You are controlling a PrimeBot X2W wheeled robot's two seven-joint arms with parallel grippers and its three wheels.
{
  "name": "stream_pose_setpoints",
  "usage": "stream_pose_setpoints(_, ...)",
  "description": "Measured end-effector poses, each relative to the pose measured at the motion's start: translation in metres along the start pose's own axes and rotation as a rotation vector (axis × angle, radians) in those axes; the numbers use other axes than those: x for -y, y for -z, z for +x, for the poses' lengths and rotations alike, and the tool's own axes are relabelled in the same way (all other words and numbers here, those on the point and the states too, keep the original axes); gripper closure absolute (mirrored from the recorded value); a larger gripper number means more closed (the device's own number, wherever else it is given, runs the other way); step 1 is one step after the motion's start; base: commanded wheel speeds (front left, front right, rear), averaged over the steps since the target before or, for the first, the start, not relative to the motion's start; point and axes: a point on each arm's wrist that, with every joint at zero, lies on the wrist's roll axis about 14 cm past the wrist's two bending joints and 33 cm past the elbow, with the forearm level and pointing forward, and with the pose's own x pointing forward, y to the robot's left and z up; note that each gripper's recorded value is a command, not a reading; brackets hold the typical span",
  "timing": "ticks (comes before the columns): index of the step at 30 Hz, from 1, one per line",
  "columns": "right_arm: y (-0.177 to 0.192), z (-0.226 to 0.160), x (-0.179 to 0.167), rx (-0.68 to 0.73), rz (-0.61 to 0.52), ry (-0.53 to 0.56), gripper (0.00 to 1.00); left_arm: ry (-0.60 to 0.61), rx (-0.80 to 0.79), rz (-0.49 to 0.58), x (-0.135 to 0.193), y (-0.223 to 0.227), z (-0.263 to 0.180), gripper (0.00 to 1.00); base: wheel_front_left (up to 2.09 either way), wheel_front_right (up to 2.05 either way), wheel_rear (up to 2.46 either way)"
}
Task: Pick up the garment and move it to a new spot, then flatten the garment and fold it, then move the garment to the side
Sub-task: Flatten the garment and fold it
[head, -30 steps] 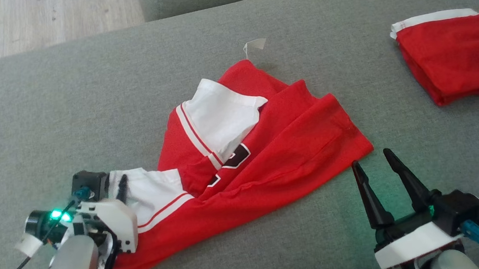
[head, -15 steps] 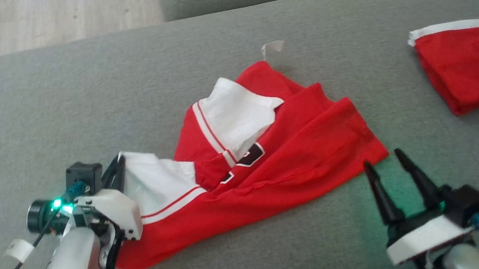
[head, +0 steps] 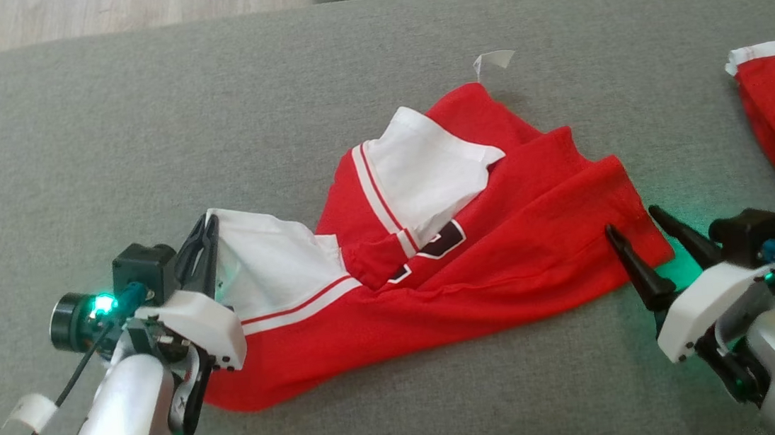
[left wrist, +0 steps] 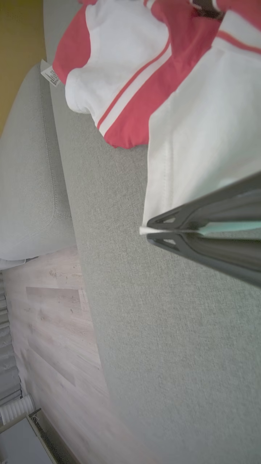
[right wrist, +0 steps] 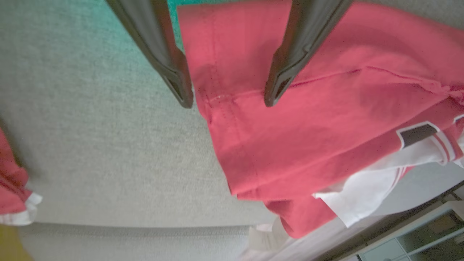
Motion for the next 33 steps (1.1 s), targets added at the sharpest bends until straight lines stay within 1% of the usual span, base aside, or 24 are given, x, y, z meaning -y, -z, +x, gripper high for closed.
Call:
stream_pose_setpoints(1, 0.004, 0.0, -0.001, -0.016, 0.001, -0.006, 0.09, -0.006, 0.002, 0.0, -0.001, 0.0, -0.001, 1.0, 0.0, 0.0, 0.0)
stream_pose_setpoints(3, 0.009, 0.002, -0.003, -0.033, -0.002, -0.02, 0.55, -0.01, 0.007, 0.001, -0.003, -0.001, -0.003, 1.0, 0.0, 0.0, 0.0)
stream_pose_setpoints(4, 0.008, 0.003, -0.004, -0.028, -0.002, -0.024, 0.83, -0.012, 0.009, 0.002, -0.004, -0.002, -0.003, 1.0, 0.0, 0.0, 0.0)
stream_pose_setpoints(5, 0.008, 0.004, -0.004, -0.023, -0.008, -0.028, 1.0, -0.014, 0.012, 0.003, -0.005, -0.003, -0.004, 1.0, 0.0, 0.0, 0.0)
stream_pose_setpoints(9, 0.0, 0.005, -0.003, 0.009, -0.03, -0.034, 1.0, -0.023, 0.026, 0.008, -0.007, -0.008, -0.007, 1.0, 0.0, 0.0, 0.0)
stream_pose_setpoints(12, -0.009, 0.001, -0.002, 0.051, -0.039, -0.03, 1.0, -0.03, 0.066, 0.015, -0.008, -0.015, -0.014, 1.0, 0.0, 0.0, 0.0)
stream_pose_setpoints(14, -0.021, -0.004, 0.002, 0.093, -0.041, -0.019, 1.0, -0.053, 0.118, 0.02, -0.012, -0.025, -0.019, 1.0, 0.0, 0.0, 0.0)
stream_pose_setpoints(15, -0.021, -0.004, 0.002, 0.093, -0.041, -0.019, 1.0, -0.053, 0.118, 0.02, -0.012, -0.025, -0.019, 1.0, 0.0, 0.0, 0.0)
stream_pose_setpoints(19, -0.051, -0.02, 0.013, 0.197, -0.022, 0.011, 1.0, -0.057, 0.237, 0.034, -0.011, -0.053, -0.031, 1.0, 0.0, 0.0, 0.0)
stream_pose_setpoints(27, -0.104, -0.089, 0.041, 0.386, -0.021, 0.091, 1.0, 0.0, 0.501, 0.072, 0.008, -0.129, -0.076, 1.0, 0.0, 0.0, 0.0)
stream_pose_setpoints(29, -0.127, -0.111, 0.047, 0.456, -0.025, 0.114, 1.0, 0.019, 0.581, 0.092, 0.014, -0.154, -0.09, 1.0, 0.0, 0.0, 0.0)
stream_pose_setpoints(33, -0.189, -0.162, 0.063, 0.636, -0.061, 0.185, 1.0, 0.074, 0.748, 0.13, 0.028, -0.208, -0.117, 1.0, 0.0, 0.0, 0.0)
